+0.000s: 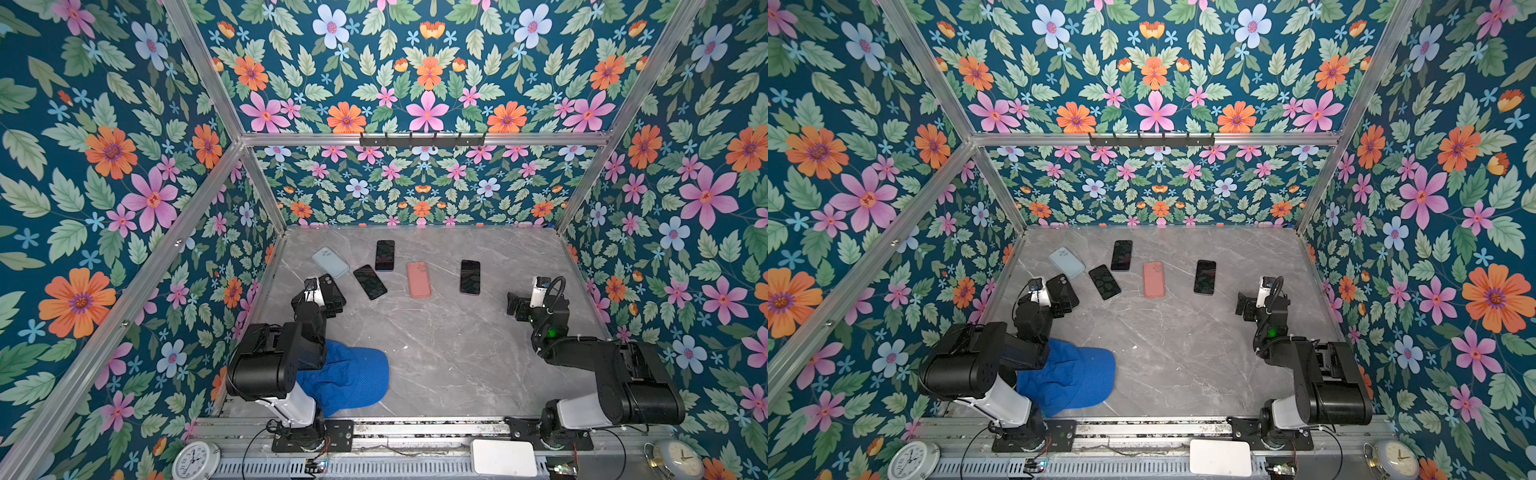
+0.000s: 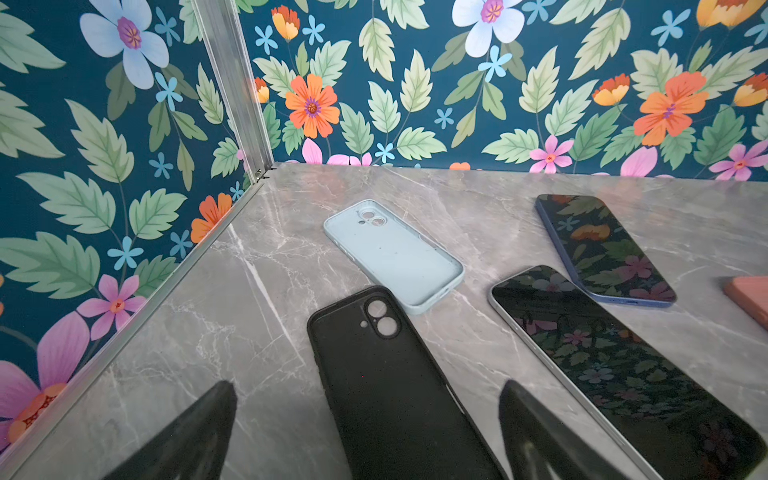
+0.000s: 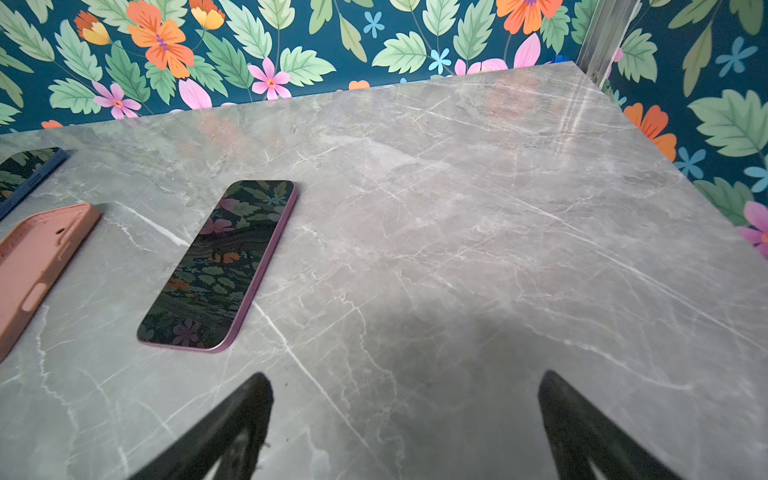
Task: Put the phone into the phone case
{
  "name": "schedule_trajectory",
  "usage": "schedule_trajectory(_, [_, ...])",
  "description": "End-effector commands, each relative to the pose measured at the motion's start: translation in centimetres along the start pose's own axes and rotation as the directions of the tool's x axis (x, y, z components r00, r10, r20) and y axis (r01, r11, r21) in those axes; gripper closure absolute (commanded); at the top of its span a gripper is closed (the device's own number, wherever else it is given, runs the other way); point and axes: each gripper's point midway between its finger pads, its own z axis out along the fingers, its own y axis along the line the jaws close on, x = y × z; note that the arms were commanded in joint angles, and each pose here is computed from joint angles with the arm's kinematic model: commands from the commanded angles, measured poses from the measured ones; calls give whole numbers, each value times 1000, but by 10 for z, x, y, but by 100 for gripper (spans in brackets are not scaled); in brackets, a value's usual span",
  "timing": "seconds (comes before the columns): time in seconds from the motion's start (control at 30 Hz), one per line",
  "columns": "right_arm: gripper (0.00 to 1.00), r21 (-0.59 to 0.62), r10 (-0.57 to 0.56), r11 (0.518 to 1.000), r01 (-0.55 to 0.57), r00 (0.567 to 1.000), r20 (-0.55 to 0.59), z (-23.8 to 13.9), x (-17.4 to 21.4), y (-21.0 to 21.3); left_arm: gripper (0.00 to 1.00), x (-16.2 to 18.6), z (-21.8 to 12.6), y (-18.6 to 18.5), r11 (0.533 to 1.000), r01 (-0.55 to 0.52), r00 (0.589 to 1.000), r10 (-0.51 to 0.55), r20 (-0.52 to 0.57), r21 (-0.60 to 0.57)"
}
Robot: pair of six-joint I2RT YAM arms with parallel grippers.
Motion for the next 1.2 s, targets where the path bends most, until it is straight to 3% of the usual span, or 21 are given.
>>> schedule_trajectory(0.0, [1,-7,-7,1000,8,999,41,-1,-10,1,0,-8,1,1,1000,0,1000,0,26,-9])
schedule_trajectory(0.27, [1,-2,-10,1000,10,998,54,-2,-13,1,0,-8,-2,4,1000,0,999,1,34,-22])
schedule_trajectory(0.43, [1,22,-5,1000,4,999,40,-24,-44,4,0,-33,-11,19,990,24,998,-17,57,-136])
schedule_trajectory(0.57, [1,108,129,985,-132,991,33,-39,-63,-8,0,-57,-5,9,993,39,999,-39,5,-108])
schedule_trajectory(0.73, [1,135,245,961,-240,969,-21,-44,-62,-4,0,-72,8,-24,983,176,978,-180,-105,-43])
schedule_trajectory(0.9, [1,140,319,943,-301,938,-133,-38,-50,17,0,-70,21,-86,981,189,957,-176,-231,35])
schedule_trajectory(1.07, [1,109,305,952,-287,917,-257,-25,-40,47,0,-52,31,-147,955,255,900,-177,-398,151])
schedule_trajectory(1.17, [1,105,320,947,-303,878,-355,-19,-36,62,0,-37,35,-179,934,293,859,-163,-486,205])
